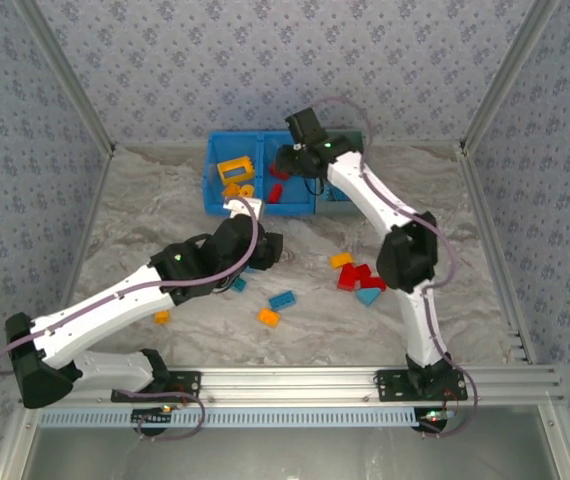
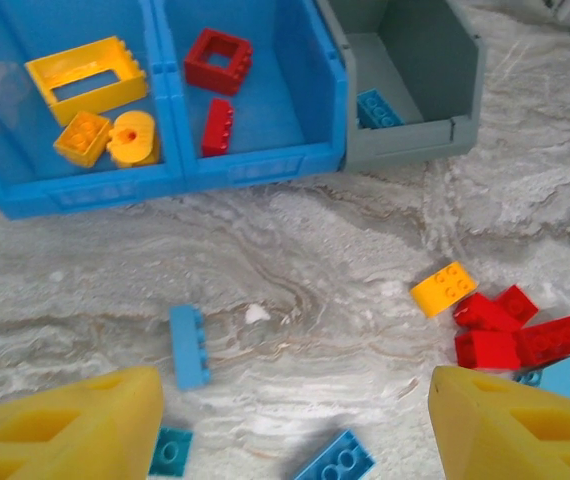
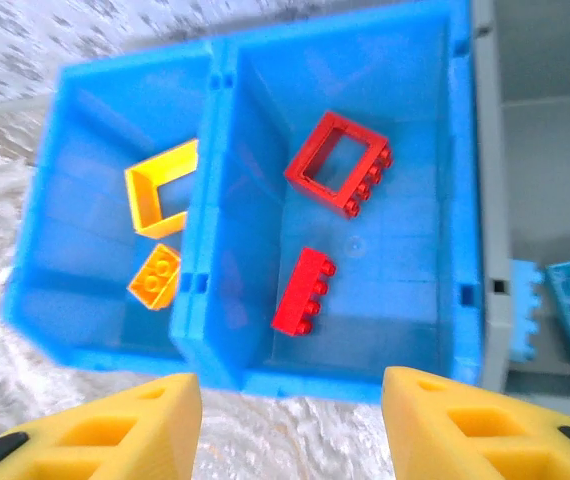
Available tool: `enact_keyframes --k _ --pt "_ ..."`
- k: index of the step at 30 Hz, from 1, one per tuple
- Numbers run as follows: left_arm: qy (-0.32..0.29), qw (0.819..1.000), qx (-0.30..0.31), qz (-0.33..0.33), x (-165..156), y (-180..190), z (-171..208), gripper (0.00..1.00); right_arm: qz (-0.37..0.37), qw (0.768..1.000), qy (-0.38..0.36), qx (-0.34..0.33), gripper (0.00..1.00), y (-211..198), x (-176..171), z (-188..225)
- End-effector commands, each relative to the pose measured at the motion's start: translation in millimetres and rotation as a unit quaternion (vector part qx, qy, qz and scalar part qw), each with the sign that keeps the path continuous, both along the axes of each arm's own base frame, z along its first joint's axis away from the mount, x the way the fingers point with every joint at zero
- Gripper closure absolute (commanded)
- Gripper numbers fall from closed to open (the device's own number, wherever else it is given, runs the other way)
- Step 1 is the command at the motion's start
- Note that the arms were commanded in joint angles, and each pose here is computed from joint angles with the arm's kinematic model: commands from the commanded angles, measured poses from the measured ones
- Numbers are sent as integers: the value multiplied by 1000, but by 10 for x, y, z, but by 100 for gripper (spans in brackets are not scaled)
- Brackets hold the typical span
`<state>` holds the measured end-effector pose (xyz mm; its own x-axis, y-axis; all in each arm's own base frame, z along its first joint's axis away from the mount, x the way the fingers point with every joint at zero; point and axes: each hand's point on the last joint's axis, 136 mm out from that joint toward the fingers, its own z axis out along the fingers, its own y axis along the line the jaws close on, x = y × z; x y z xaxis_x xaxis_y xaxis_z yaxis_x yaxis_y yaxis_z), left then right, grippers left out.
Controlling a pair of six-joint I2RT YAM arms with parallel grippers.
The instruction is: Sort the legos into containers by color
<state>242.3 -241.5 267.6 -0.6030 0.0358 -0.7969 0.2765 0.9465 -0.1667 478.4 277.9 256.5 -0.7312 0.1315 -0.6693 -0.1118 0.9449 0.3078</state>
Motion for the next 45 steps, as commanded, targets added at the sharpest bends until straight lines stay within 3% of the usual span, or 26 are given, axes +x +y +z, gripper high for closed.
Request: enact_keyframes --k 1,8,16,21,25,28,31,35,38,42,45 --pt "26 999 33 28 -93 275 -157 29 -11 999 -53 -8 46 -193 -290 343" --pt "63 996 25 57 -132 584 -331 28 14 996 -90 -1 44 -338 -1116 386" --pt "107 987 43 109 -231 957 -536 28 83 993 -77 -26 42 -227 -1963 103" --pt "165 951 72 251 -440 1639 -845 26 163 984 -58 -31 38 149 -2420 -241" --pt "216 920 12 328 -605 1965 -1232 17 232 971 -59 1 33 570 -2743 -478" --pt "238 895 -29 376 -682 2106 -1476 16 266 962 -59 10 29 830 -2900 -614" --pt "252 870 -17 424 -749 2277 -1648 8 281 959 -45 10 29 1004 -2950 -739" --pt "266 855 4 446 -735 2353 -1901 1 290 956 -32 10 29 1133 -2959 -845" --pt "267 856 2 442 -641 2351 -2077 1 297 954 -27 11 29 1186 -2962 -870" --pt "256 872 -1 417 -482 2342 -2263 1 300 954 -20 11 30 1201 -2963 -912" --pt "253 871 18 421 -446 2429 -2308 1 297 955 -17 12 29 1183 -2953 -940"
